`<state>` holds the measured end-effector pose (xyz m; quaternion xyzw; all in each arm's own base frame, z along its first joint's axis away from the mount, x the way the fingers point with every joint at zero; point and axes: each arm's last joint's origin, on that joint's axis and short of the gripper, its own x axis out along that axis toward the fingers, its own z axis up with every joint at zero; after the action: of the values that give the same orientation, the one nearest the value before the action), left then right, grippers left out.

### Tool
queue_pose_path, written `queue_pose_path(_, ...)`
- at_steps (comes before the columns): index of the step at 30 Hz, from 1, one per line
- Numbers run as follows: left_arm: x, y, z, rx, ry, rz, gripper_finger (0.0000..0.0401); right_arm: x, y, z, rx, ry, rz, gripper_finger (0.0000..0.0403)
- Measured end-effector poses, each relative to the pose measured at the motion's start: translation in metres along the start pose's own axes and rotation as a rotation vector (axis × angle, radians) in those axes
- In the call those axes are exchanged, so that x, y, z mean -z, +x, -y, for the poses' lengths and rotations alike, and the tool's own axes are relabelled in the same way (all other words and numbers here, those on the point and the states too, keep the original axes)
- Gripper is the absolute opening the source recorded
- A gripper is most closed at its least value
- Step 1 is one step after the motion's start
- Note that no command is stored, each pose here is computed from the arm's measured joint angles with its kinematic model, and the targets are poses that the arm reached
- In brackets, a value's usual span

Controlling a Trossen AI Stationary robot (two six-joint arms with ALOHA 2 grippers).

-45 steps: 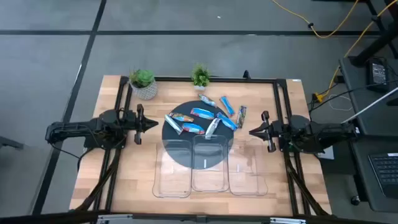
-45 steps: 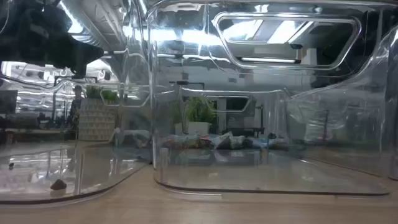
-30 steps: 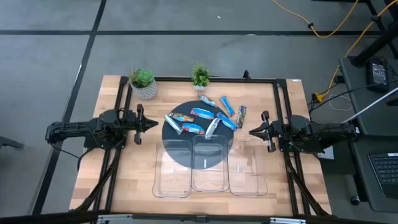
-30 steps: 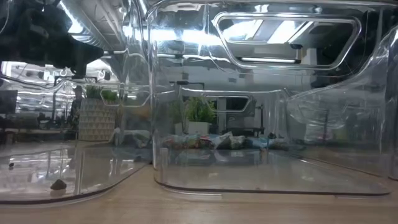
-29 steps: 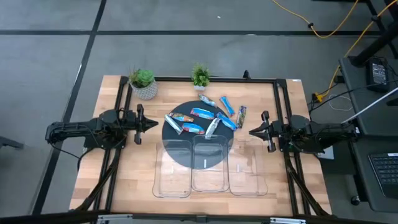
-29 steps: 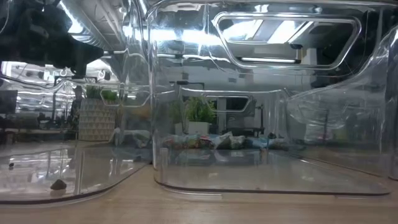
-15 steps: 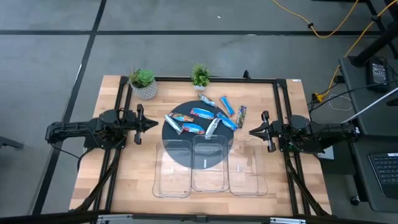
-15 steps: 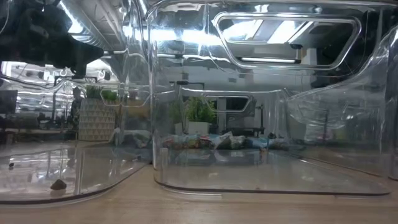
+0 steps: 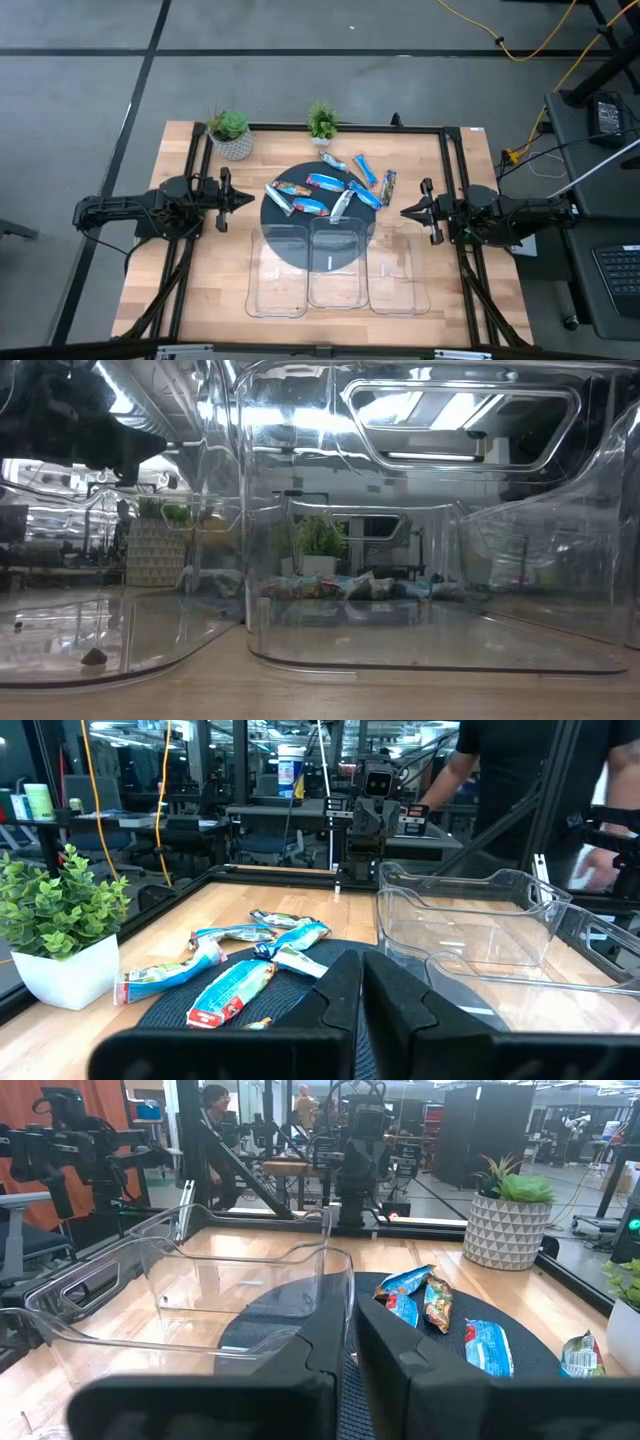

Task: Pick and place Granola Bars by type

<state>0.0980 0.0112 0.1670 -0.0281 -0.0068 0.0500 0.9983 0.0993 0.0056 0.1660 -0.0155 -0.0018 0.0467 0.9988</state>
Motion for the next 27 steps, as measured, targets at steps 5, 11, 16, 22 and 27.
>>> queue_pose_path(5, 0.0, 0.0, 0.0, -0.001, 0.0, 0.0, 0.0006, 0.0001, 0.0, 0.0, 0.0, 0.0, 0.0, 0.0032)
queue_pose_path(11, 0.0, 0.0, 0.0, 0.0, 0.0, 0.0, 0.0008, 0.0, 0.0, 0.0, 0.0, 0.0, 0.0, 0.0032)
queue_pose_path(16, 0.0, 0.0, 0.0, 0.0, 0.0, 0.0, 0.0012, 0.0, 0.0, 0.0, 0.0, 0.0, 0.0, 0.0032)
queue_pose_path(22, -0.0001, 0.0, 0.0, 0.0, 0.0, 0.0, 0.001, 0.0, 0.0, 0.0, 0.0, 0.0, 0.0, 0.0032)
queue_pose_path(27, 0.0, 0.0, 0.0, 0.0, 0.0, 0.0, 0.0008, 0.0001, 0.0, 0.0, 0.0, 0.0, 0.0, 0.0032)
